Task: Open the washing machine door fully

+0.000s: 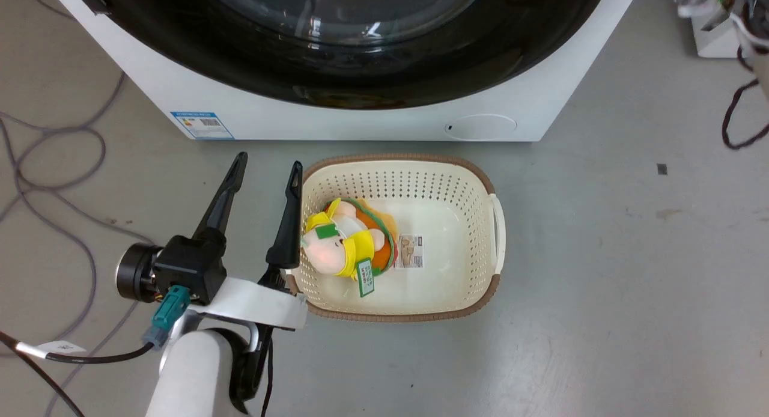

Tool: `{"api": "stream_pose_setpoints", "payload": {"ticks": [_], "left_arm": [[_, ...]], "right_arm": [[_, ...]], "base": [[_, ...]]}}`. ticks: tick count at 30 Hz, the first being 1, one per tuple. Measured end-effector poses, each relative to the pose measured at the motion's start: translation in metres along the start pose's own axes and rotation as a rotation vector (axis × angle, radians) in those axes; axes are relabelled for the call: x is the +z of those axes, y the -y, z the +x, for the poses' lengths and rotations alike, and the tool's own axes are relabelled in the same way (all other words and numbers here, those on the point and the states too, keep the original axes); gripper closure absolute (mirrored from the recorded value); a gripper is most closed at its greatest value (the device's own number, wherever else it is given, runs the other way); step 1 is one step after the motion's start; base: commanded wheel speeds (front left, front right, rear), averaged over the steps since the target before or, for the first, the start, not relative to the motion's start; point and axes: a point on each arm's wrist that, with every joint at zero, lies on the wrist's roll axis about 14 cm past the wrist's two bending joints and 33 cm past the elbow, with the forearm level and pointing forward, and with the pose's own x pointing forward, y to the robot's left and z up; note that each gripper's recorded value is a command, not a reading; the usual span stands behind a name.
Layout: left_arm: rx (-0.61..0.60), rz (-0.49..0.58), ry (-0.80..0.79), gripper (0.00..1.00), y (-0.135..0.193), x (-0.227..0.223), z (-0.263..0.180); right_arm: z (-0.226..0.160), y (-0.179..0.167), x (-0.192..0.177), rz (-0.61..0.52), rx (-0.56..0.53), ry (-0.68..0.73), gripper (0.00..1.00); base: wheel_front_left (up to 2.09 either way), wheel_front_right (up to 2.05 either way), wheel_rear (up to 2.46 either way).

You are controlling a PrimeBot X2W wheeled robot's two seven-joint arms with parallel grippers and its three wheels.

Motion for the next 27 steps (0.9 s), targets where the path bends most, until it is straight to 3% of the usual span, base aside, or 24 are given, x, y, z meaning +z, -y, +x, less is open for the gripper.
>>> {"api": "stream_pose_setpoints", "payload": {"ticks": [13,27], "left_arm": [[-0.028,-0.019,0.005,0.0,0.004,-0.011,0.012],[-0.046,-0.041,0.018,0.0,0.008,-0.015,0.017]], "right_arm": [[0.029,-0.007,-0.007,-0.028,-0.02,-0.176,1.0],[0.024,-0.009,-0.014,0.015,-0.026,-0.392,1.0]], "base": [[0.0,0.0,0.0],[0.0,0.0,0.0]]}}
